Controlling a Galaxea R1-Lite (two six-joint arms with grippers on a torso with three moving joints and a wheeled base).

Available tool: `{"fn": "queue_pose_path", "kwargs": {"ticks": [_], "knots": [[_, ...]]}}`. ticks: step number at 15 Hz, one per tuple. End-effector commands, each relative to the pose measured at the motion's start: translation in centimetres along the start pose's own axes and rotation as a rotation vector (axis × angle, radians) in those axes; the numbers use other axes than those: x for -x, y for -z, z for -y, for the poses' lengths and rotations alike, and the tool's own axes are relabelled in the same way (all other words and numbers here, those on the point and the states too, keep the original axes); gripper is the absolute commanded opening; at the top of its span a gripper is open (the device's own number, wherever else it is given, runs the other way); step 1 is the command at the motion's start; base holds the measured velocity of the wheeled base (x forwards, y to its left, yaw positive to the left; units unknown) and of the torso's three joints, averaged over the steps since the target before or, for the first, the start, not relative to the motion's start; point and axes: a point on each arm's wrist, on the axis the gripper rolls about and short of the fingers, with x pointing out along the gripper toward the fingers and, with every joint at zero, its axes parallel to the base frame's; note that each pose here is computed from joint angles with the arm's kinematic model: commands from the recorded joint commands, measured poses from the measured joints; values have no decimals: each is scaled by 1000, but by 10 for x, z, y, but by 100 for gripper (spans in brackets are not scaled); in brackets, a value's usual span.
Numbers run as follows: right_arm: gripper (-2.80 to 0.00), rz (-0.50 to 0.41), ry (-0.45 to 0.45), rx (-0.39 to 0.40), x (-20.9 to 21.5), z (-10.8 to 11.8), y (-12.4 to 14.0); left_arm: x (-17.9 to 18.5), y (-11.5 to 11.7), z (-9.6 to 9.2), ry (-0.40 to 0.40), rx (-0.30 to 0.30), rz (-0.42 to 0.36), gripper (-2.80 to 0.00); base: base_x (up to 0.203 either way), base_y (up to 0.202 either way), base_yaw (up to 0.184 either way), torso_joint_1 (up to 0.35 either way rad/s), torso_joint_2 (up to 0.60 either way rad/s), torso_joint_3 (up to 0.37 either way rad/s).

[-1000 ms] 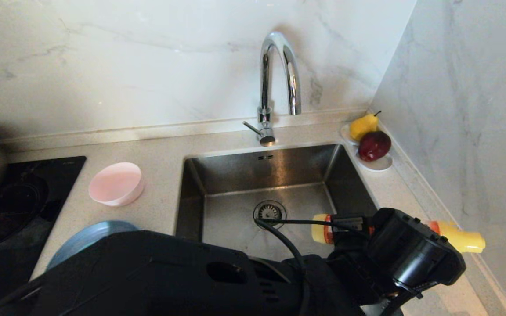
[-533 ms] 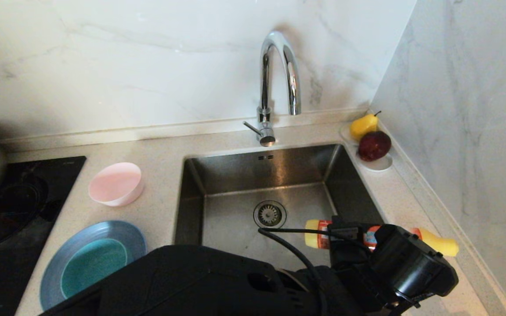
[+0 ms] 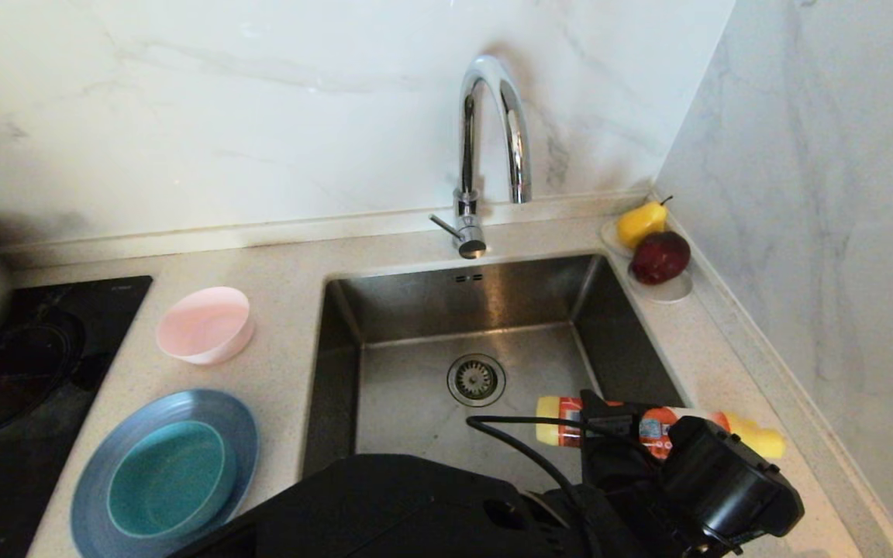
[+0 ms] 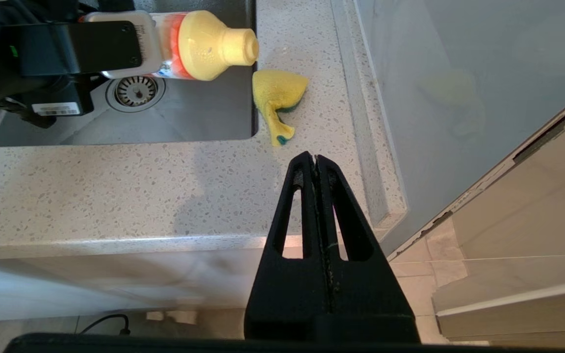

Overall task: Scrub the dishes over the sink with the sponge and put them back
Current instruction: Squeeze it onto the sponge

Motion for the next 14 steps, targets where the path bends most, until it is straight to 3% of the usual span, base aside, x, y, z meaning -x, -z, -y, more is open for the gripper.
{"fn": "queue_pose_path", "kwargs": {"ticks": [1,11,14], "knots": [[-280,0,-1,0,0,0,0,-4,-4,7,-17,-10,-22,-280,0,0,0,0,0,0],[-280,1,-1,0,0,0,0,-13,-9,24,-35,-61,-58,-280,0,0,0,0,0,0],[-280,0,-1,0,0,0,0,-14,-9,28,-46,-105,-81,-280,0,0,0,0,0,0]]}}
